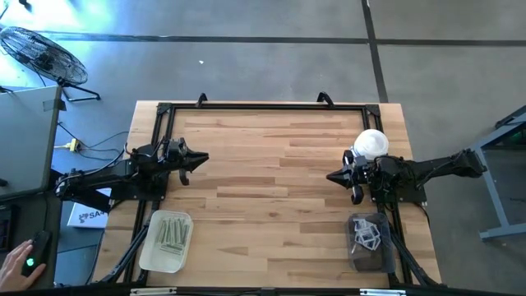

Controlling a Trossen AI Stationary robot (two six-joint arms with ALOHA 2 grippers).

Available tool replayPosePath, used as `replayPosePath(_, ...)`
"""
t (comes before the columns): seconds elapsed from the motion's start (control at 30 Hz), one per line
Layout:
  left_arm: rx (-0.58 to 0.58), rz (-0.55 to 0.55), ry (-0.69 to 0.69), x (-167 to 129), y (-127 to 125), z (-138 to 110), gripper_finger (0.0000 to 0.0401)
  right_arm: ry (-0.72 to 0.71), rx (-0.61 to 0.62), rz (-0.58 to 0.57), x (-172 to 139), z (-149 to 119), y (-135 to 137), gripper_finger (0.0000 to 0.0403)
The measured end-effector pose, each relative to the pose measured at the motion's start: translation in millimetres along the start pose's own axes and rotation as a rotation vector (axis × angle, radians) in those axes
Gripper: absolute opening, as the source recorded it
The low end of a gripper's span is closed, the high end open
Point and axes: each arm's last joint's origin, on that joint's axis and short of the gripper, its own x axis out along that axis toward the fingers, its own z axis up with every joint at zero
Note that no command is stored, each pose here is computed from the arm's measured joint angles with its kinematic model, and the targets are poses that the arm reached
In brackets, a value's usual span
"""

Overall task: Pick & Place First Aid Supplies
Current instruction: Return to Home Position

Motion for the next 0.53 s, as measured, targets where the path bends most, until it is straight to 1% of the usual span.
replayPosePath(0.53,0.000,0.001,0.000,0.0,0.0,0.0,0.0060,0.000,0.000,0.000,0.0,0.0,0.0,0.0005)
